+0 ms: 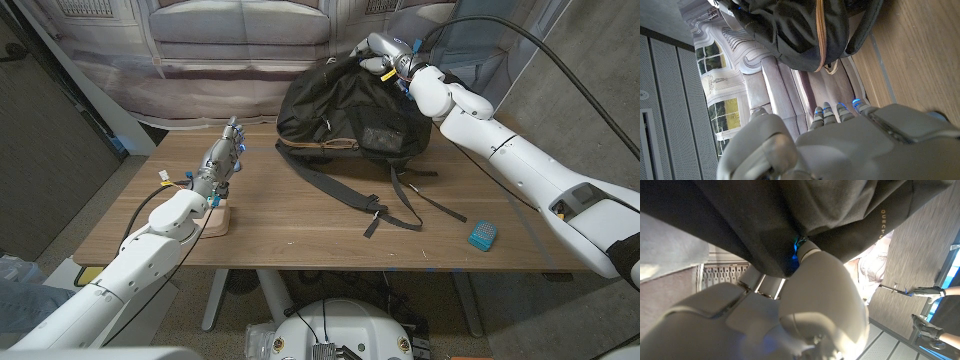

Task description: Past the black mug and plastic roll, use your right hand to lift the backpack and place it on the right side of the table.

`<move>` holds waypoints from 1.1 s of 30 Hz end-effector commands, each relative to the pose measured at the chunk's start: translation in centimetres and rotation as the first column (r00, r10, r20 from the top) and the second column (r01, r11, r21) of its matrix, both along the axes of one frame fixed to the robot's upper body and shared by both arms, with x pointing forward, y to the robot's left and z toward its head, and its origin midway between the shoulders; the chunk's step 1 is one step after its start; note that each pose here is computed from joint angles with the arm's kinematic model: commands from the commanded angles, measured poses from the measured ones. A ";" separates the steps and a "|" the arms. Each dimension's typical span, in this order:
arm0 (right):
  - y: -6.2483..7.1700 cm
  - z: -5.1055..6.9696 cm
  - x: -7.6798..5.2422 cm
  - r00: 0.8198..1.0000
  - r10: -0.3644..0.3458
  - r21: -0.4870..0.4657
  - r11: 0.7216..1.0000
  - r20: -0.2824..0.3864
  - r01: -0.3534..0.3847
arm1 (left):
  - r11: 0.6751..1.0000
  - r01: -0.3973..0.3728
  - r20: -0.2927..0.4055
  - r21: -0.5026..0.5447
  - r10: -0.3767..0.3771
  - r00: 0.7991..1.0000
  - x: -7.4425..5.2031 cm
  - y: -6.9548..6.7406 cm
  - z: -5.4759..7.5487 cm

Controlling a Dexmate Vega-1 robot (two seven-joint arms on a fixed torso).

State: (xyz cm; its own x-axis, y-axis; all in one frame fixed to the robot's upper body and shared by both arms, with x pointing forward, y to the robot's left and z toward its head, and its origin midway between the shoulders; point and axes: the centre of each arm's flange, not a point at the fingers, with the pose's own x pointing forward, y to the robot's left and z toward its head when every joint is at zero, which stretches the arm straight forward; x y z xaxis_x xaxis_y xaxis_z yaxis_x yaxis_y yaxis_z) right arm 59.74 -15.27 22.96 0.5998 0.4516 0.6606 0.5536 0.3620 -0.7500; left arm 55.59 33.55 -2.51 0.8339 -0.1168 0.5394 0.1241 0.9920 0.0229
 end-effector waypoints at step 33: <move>1.5 -6.1 4.2 0.998 -0.013 0.004 1.000 -0.060 0.014 | 1.000 0.023 -0.002 0.008 -0.023 1.000 1.1 -0.3 0.7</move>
